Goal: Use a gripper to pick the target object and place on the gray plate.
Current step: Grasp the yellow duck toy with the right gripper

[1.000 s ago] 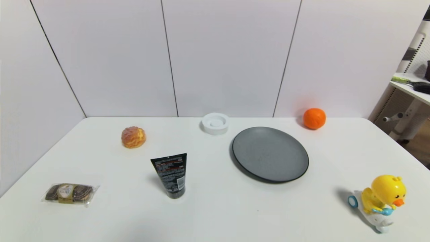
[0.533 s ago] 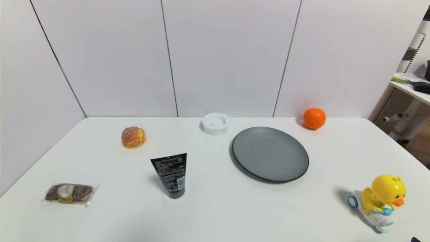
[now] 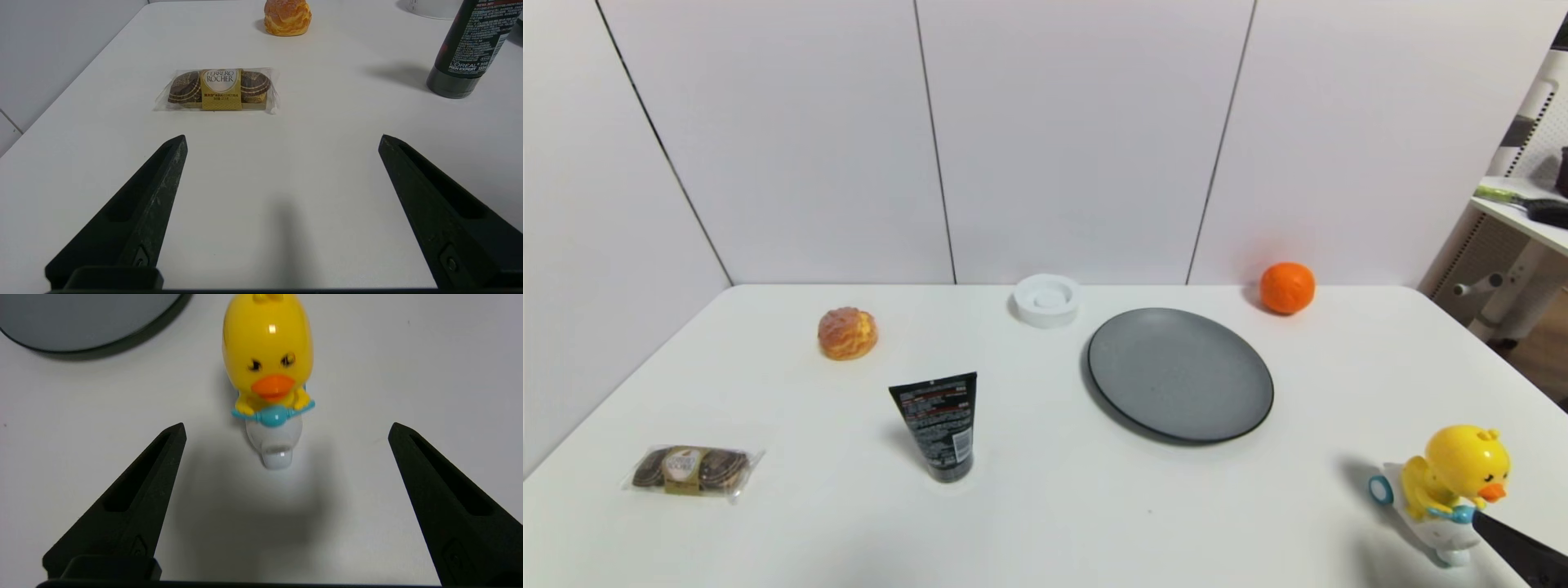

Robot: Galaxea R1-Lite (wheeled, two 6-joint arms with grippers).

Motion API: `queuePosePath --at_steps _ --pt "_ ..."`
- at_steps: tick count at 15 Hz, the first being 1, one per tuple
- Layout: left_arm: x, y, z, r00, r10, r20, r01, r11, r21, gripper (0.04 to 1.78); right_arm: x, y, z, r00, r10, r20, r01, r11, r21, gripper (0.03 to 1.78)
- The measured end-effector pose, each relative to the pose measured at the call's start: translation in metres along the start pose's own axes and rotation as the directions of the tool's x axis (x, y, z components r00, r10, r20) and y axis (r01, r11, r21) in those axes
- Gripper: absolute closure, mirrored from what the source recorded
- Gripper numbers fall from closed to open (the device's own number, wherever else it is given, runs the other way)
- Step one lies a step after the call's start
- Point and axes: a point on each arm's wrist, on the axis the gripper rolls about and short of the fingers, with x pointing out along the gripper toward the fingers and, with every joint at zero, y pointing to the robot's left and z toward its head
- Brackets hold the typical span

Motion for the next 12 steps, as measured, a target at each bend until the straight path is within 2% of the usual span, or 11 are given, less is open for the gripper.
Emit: queuePosePath --at_steps 2,5,8,12 --pt "0.000 0.000 0.000 1.000 0.000 0.000 0.000 1.000 0.000 0.13 0.008 0.001 0.008 1.000 0.006 0.015 -0.006 1.000 -0.002 0.10" --pt "0.000 0.000 0.000 1.000 0.000 0.000 0.000 1.000 0.000 0.13 0.020 0.002 0.012 0.999 0.005 -0.034 -0.005 1.000 -0.006 0.10" --pt "0.000 0.000 0.000 1.000 0.000 0.000 0.000 1.000 0.000 0.13 0.031 0.003 0.016 0.999 0.005 -0.044 -0.005 1.000 -0.007 0.10" --pt "0.000 0.000 0.000 1.000 0.000 0.000 0.000 1.000 0.000 0.13 0.042 0.003 0.010 0.995 0.004 -0.096 -0.005 1.000 -0.011 0.10"
